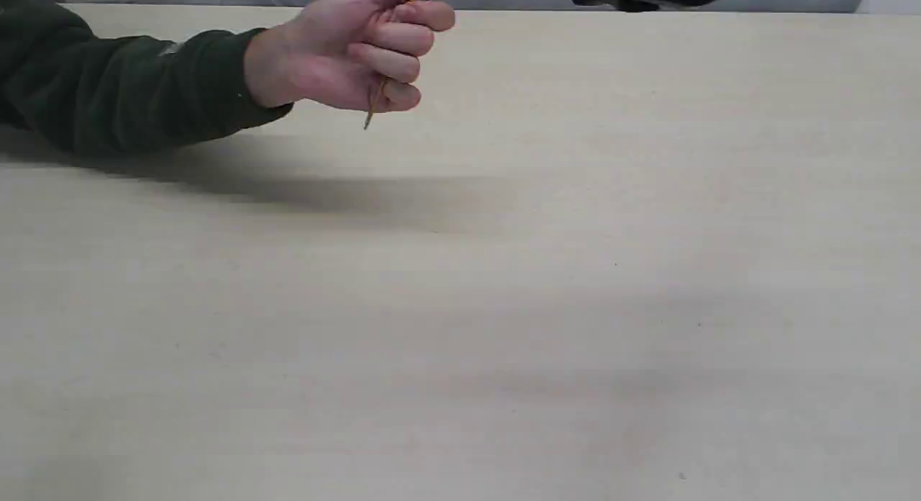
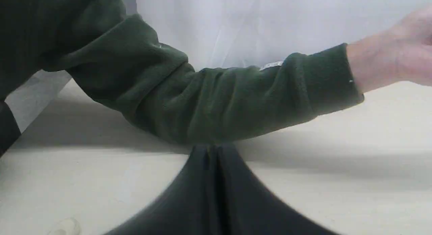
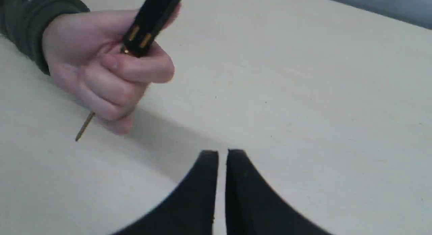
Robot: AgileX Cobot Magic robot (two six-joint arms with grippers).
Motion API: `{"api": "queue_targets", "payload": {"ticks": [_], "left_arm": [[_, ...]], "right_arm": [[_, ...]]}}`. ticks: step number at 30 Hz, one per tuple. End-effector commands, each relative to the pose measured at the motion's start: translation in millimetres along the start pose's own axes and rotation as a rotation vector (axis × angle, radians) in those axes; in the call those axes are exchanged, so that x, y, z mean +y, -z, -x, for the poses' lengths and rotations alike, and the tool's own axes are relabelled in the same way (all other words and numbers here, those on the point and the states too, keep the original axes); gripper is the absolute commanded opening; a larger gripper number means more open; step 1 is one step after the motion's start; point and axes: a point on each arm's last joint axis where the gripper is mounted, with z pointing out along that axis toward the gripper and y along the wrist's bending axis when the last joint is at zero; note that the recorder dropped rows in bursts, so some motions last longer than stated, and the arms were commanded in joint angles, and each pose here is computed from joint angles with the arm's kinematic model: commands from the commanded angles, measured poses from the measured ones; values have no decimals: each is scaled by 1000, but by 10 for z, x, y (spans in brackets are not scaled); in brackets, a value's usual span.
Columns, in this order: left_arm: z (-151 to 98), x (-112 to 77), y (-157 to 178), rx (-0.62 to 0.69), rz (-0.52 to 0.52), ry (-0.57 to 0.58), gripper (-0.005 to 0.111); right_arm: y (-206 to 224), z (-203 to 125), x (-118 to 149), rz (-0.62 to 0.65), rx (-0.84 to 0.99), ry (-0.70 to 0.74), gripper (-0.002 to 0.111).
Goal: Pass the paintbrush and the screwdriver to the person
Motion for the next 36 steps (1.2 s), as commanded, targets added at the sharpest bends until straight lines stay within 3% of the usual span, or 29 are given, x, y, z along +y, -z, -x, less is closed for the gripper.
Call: {"api": "queue_targets", "payload": {"ticks": [1,9,17,36], "left_arm": [[2,-5,0,-9,-8,6,0],[5,-5,0,-12,-8,2,0],[5,-5,0,-12,-8,2,0],[3,-5,0,-10,-8,4,0]], "right_arm": [[322,-226,-32,13,-91,-14,5],[853,-900,-104,66,-244,-70,5],[1067,-1449,-178,116,-436,-127,5],[1189,-2257,-316,120,-801,-32,5]]}}
